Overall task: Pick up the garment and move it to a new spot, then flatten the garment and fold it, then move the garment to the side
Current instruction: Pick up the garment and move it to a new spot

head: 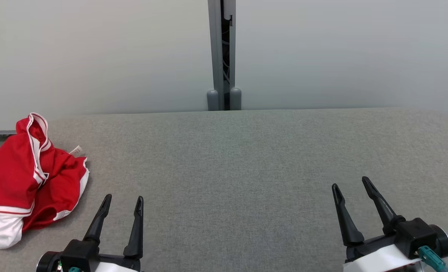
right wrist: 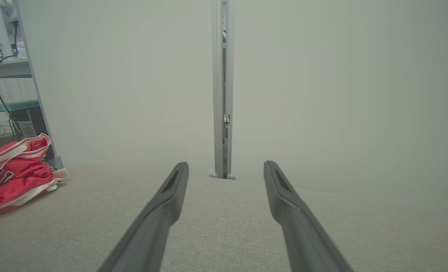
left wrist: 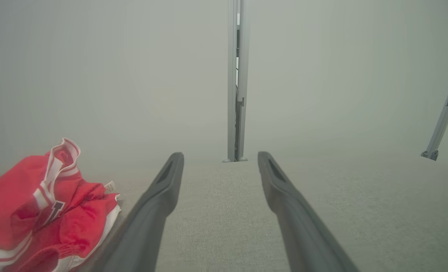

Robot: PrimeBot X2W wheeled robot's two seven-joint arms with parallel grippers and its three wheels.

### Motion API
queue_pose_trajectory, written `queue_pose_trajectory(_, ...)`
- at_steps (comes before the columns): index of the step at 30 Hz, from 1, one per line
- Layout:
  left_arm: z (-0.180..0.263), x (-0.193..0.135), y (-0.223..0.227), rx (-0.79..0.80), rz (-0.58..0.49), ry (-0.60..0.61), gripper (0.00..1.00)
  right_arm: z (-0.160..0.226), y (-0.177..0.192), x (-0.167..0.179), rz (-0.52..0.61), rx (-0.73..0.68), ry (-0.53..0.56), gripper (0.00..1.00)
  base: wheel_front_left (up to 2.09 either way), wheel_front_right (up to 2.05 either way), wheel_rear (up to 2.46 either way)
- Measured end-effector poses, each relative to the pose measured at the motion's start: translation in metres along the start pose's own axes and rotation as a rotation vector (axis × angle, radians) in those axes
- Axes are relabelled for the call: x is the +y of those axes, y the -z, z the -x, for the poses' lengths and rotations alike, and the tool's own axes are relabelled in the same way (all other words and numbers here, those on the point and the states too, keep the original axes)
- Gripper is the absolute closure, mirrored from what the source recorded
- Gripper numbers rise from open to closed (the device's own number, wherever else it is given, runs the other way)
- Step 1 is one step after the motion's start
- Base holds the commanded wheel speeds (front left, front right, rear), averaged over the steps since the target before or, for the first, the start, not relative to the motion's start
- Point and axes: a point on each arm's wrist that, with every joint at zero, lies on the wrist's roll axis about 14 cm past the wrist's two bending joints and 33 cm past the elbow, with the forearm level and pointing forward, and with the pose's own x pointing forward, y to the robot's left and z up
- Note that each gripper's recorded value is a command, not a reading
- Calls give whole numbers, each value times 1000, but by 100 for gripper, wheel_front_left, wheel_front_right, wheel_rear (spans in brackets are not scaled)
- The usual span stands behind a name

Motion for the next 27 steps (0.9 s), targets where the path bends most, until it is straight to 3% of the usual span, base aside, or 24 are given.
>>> queue_pose_trajectory(27,70,86,-16,-35,-47,-320,0,-38,16,106,-62,32,-331,0,0,0,0)
